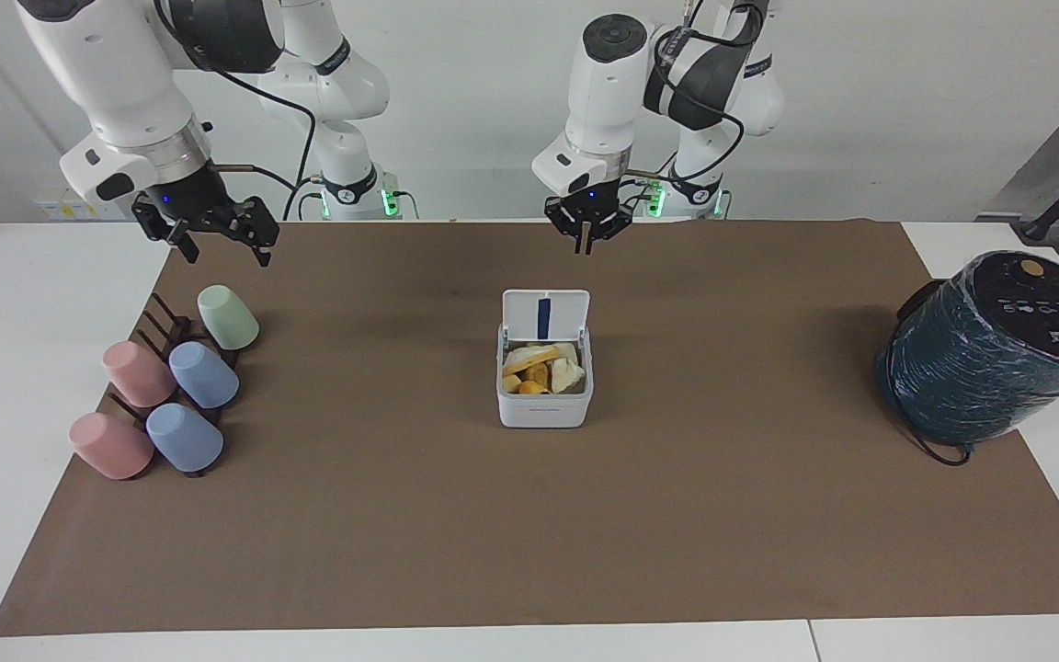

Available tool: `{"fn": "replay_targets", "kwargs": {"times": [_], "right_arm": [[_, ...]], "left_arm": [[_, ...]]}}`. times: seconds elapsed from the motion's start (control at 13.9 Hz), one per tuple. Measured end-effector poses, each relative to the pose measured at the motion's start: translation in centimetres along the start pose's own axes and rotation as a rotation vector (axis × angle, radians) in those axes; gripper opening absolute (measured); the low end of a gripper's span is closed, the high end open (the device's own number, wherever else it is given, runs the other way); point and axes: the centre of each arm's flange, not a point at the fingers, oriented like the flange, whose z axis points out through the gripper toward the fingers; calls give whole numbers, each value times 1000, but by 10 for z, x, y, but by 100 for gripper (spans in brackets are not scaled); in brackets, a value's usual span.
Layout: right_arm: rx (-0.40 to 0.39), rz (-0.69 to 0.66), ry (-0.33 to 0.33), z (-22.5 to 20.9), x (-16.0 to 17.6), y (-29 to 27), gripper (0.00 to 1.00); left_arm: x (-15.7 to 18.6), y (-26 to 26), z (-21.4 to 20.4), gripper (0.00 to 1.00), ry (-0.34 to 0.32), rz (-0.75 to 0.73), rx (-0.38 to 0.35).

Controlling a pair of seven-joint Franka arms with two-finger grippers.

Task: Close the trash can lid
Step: 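Push the bin's lid down over the opening with the left gripper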

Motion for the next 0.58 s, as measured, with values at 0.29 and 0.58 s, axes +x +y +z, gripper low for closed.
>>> {"fn": "replay_targets", "kwargs": {"times": [0.29, 0.58], "right_arm": [[0, 0, 0, 0, 0, 0, 100], [0, 0, 0, 0, 0, 0, 100]], "left_arm": [[31, -4, 26, 16, 115, -71, -102], [67, -31, 44, 15, 200, -143, -134]]}}
